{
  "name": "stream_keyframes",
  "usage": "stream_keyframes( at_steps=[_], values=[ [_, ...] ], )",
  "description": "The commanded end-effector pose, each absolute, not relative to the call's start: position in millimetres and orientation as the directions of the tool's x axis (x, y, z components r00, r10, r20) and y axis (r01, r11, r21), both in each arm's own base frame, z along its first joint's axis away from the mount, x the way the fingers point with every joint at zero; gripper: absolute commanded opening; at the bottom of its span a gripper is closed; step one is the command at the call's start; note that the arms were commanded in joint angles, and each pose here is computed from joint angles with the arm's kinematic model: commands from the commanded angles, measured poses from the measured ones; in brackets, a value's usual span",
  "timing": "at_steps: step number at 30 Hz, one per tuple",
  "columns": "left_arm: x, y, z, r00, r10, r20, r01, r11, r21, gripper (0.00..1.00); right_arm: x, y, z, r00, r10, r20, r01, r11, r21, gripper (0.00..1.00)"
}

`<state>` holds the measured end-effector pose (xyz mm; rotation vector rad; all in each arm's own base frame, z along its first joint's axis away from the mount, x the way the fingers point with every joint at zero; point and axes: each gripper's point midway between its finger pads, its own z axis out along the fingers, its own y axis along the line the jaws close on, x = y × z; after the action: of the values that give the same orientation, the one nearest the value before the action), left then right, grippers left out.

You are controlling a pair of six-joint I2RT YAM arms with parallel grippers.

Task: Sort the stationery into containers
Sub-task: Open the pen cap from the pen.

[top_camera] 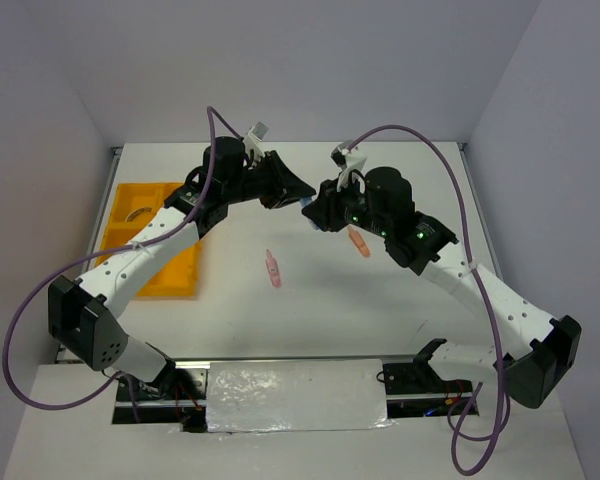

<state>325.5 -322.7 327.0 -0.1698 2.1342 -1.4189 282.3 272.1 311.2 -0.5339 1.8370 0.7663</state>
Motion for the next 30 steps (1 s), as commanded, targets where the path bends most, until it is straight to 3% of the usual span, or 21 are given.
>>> stream_keyframes(
  at_steps=[1,3,4,7,9,12,17,19,22,30],
  values=[
    [329.2,-328.4,357.7,-0.803,-0.421,-0.421,0.265,0.38,-0.886,0.41,267.4,282.5,340.6,-0.287,0.027,-0.958,-0.741,0.628,0.239,0.0],
    [329.0,-327.4,358.5,-0.798,-0.421,-0.431,0.273,0.385,-0.882,0.51,267.0,281.5,341.2,-0.285,0.03,-0.958,-0.74,0.628,0.24,0.0],
    [329.4,-326.7,359.0,-0.794,-0.423,-0.436,0.276,0.389,-0.879,0.63,266.7,280.8,342.7,-0.281,0.03,-0.959,-0.74,0.629,0.237,0.0],
    [331.5,-323.5,359.7,-0.777,-0.425,-0.465,0.291,0.412,-0.863,0.85,269.4,276.4,336.9,-0.291,0.014,-0.957,-0.722,0.653,0.229,0.0],
    [332.0,-320.0,356.6,-0.771,-0.427,-0.472,0.282,0.435,-0.855,0.86,269.3,274.4,335.9,-0.291,0.01,-0.957,-0.717,0.659,0.226,0.0],
    [334.2,-315.0,353.7,-0.754,-0.442,-0.486,0.275,0.459,-0.845,0.83,268.6,272.3,333.8,-0.297,0.002,-0.955,-0.712,0.665,0.223,0.0],
    [337.5,-309.0,357.0,-0.729,-0.454,-0.512,0.282,0.482,-0.829,0.68,272.2,266.1,326.0,-0.315,-0.009,-0.949,-0.681,0.699,0.219,0.0],
    [337.4,-308.7,359.0,-0.726,-0.45,-0.52,0.289,0.487,-0.824,0.55,271.9,265.3,324.6,-0.321,-0.012,-0.947,-0.677,0.702,0.22,0.0],
    [337.3,-308.4,361.4,-0.722,-0.454,-0.522,0.296,0.479,-0.826,0.53,273.9,264.4,322.0,-0.333,-0.017,-0.943,-0.665,0.713,0.222,0.0],
    [335.5,-304.1,363.8,-0.708,-0.451,-0.544,0.305,0.499,-0.811,0.29,277.5,267.3,313.4,-0.371,-0.025,-0.928,-0.649,0.722,0.24,0.0]
  ],
)
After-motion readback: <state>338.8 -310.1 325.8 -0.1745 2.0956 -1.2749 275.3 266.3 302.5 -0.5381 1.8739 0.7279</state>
